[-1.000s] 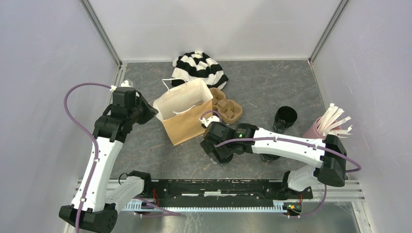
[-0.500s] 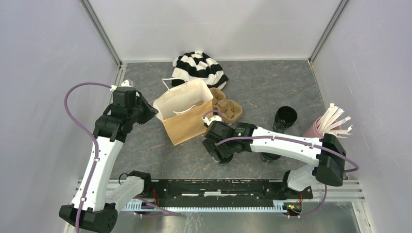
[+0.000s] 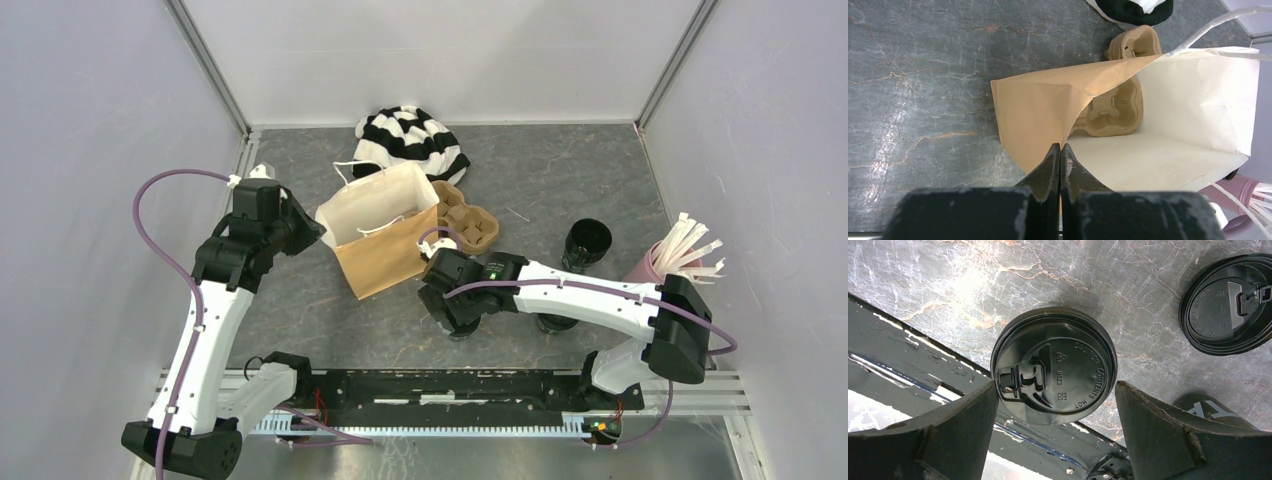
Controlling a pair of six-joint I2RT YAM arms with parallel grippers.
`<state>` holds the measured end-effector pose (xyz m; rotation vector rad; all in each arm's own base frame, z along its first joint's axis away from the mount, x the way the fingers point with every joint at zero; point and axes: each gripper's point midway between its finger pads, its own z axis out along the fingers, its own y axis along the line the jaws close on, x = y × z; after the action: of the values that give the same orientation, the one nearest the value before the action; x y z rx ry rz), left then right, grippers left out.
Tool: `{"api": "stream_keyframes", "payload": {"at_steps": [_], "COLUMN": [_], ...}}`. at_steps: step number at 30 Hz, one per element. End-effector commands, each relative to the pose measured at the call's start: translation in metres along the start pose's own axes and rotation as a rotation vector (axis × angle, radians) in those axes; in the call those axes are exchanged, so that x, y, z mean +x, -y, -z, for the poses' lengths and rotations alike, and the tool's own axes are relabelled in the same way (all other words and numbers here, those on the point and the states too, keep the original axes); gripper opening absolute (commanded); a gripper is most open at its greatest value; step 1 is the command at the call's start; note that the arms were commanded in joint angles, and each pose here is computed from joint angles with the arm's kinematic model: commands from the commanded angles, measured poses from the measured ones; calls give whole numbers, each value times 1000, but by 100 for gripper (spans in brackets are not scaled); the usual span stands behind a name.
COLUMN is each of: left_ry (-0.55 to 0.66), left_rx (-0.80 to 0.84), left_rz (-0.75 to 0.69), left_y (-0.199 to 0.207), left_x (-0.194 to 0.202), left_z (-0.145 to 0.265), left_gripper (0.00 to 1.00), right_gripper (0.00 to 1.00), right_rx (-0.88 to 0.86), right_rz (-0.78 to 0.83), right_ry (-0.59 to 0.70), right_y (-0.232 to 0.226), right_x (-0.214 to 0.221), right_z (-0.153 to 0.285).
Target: Pack the takeout coffee
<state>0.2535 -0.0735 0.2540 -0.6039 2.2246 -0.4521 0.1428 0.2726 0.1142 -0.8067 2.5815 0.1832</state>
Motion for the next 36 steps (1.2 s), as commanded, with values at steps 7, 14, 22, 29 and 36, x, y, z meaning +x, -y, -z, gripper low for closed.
{"api": "stream_keyframes", "payload": {"at_steps": [7, 14, 22, 29, 36], "left_ry": [-11, -10, -8, 11, 87], "left_rx": [14, 15, 10, 4, 117], "left_rz": [-41, -35, -35, -56, -166], "left_y": [2, 2, 1, 0, 18], "left_x": [1, 1, 1, -3, -17], "left_z": [1, 2, 2, 2, 1], "left_gripper": [2, 2, 2, 2, 2], "right_gripper": [92, 81, 77, 76, 74], "right_rx": [16, 15, 19, 52, 211], "right_rz": [15, 21, 35, 96, 206], "right_ry": [11, 7, 64, 329, 634], "right_y": [0, 1, 7, 36, 84], "right_x": [-9, -7, -17, -51, -98], "right_z": [-3, -3, 12, 67, 157]}}
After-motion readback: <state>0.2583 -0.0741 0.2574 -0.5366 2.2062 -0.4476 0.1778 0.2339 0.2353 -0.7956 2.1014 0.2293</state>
